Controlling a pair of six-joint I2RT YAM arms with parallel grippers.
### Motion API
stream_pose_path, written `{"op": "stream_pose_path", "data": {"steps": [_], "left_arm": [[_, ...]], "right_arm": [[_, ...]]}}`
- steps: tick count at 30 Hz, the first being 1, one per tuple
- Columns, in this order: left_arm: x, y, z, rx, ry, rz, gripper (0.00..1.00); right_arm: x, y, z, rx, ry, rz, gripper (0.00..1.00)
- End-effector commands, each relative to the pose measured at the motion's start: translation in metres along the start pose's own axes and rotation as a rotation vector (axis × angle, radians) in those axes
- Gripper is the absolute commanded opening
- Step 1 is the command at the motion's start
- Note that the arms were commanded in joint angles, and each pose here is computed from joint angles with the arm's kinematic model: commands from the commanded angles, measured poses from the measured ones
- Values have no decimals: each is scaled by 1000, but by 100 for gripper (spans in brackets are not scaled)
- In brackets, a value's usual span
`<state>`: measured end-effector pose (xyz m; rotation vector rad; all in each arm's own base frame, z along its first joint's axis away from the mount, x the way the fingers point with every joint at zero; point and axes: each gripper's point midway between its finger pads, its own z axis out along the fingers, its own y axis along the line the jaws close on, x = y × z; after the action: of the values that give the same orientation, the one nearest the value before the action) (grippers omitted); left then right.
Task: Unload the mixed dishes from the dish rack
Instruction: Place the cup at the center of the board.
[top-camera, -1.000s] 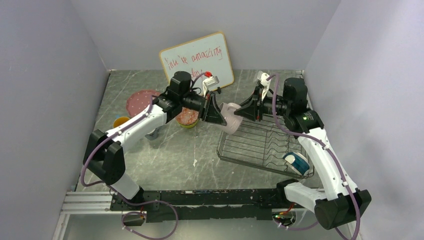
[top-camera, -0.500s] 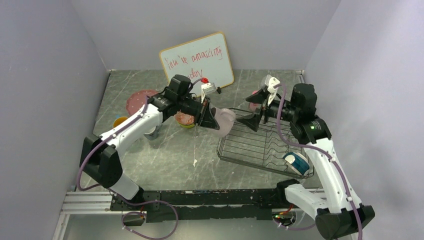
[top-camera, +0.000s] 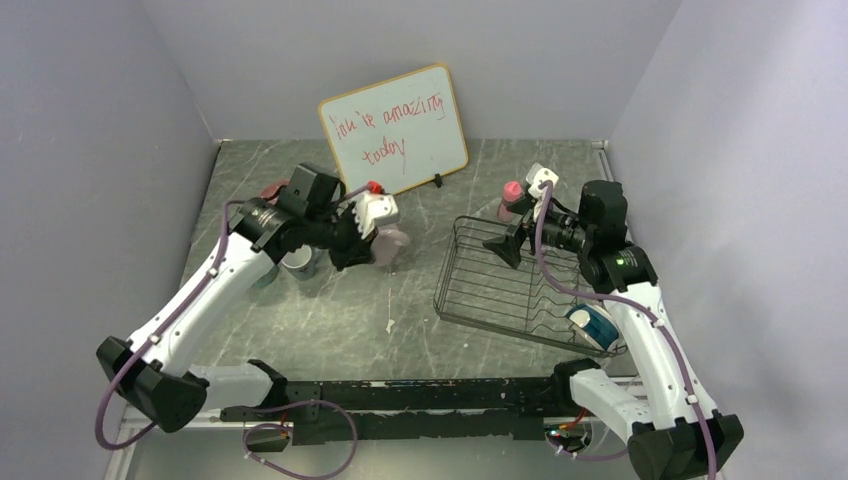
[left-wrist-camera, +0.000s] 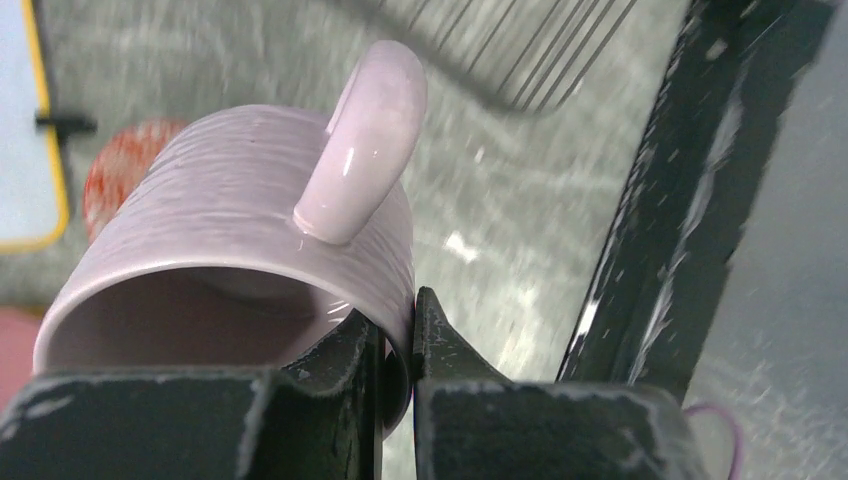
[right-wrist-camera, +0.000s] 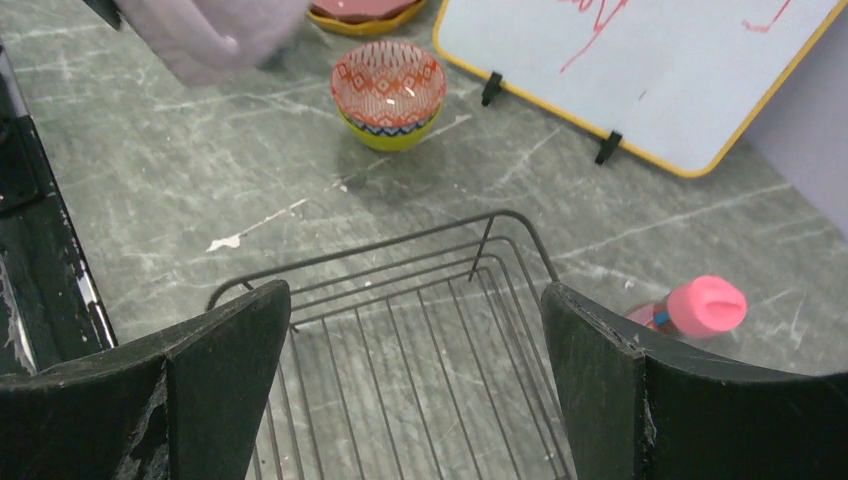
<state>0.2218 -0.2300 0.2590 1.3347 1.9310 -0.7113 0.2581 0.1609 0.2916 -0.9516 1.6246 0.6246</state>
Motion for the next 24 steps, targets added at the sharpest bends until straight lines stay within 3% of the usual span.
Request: {"op": "stream_pose_path", "data": {"steps": [1, 6, 12, 19, 24], "left_arm": [[47, 23, -34, -193, 179, 142, 3], [109, 41, -54, -287, 331, 115, 3], [185, 41, -65, -246, 439, -12, 3], [239, 37, -75, -303, 512, -12, 3], [258, 37, -75, -303, 512, -23, 3]], "right_arm": [[11, -11, 4, 25, 16, -16, 99], [29, -14, 10, 19, 33, 9, 99], [38, -15, 11, 17, 58, 10, 99], [44, -13, 13, 5, 73, 12, 99], [47, -12, 13, -3, 82, 17, 99]]}}
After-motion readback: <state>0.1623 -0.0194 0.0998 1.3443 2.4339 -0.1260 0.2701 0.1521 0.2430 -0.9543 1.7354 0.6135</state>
